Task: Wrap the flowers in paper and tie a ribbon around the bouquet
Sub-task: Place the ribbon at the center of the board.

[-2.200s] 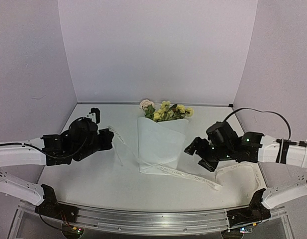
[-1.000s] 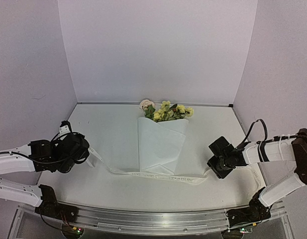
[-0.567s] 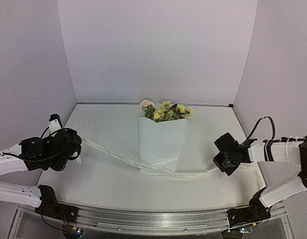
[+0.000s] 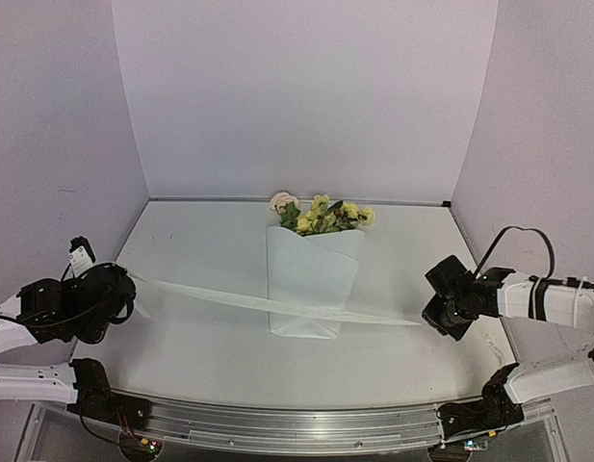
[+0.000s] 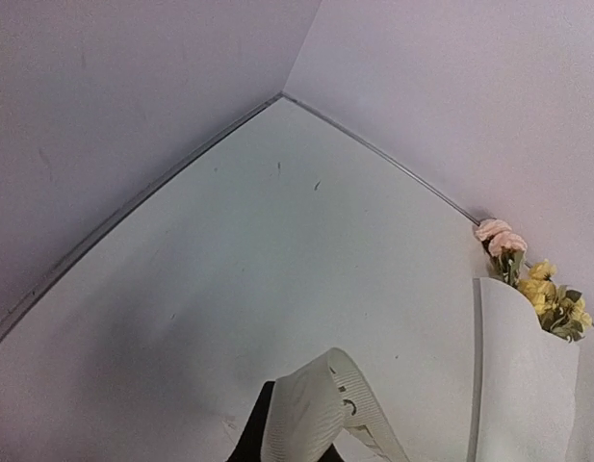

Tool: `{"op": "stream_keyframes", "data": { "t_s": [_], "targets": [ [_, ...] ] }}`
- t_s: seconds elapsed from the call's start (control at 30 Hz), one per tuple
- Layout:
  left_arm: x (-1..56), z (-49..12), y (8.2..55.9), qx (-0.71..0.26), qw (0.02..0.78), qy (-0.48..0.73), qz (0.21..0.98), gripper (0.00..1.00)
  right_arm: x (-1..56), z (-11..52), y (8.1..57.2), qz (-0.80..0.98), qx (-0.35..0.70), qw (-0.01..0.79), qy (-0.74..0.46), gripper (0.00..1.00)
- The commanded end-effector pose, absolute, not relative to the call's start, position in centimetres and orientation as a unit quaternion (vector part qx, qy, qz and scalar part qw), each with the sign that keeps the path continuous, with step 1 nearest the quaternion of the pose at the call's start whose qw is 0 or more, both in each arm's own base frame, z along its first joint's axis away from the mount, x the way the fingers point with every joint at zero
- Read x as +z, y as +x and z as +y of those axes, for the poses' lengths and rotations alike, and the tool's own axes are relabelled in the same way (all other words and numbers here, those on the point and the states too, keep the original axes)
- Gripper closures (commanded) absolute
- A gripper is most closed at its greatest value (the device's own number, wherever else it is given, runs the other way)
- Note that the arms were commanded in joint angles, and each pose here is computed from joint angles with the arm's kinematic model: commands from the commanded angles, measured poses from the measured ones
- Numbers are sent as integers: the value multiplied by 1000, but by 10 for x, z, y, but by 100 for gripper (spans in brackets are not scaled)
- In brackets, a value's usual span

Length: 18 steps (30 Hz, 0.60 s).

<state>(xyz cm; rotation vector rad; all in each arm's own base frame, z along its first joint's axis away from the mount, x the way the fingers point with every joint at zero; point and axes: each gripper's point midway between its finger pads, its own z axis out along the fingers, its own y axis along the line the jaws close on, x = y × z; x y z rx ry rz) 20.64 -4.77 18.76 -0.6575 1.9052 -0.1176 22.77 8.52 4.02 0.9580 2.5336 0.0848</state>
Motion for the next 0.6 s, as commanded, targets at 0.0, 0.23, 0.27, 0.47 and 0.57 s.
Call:
{"op": "stream_keyframes", "data": {
  "t_s": [0.0, 0.23, 0.27, 0.47, 0.57],
  "targets": [
    [134, -44, 191, -53, 451, -371, 810, 96, 29, 106, 228, 925, 30, 201, 320, 100],
    [68, -57, 193, -85, 358, -417, 831, 97, 18, 96, 222, 921, 0, 205, 331, 100],
    [65, -51, 195, -83, 355, -425, 828, 99, 18, 97, 222, 922, 0, 204, 330, 100],
    [79, -15, 216, -47, 375, -438, 816, 100, 16, 102, 225, 928, -1, 197, 316, 89],
    [80, -1, 222, -19, 371, -444, 815, 100, 15, 104, 224, 928, 7, 196, 317, 80]
  ]
}}
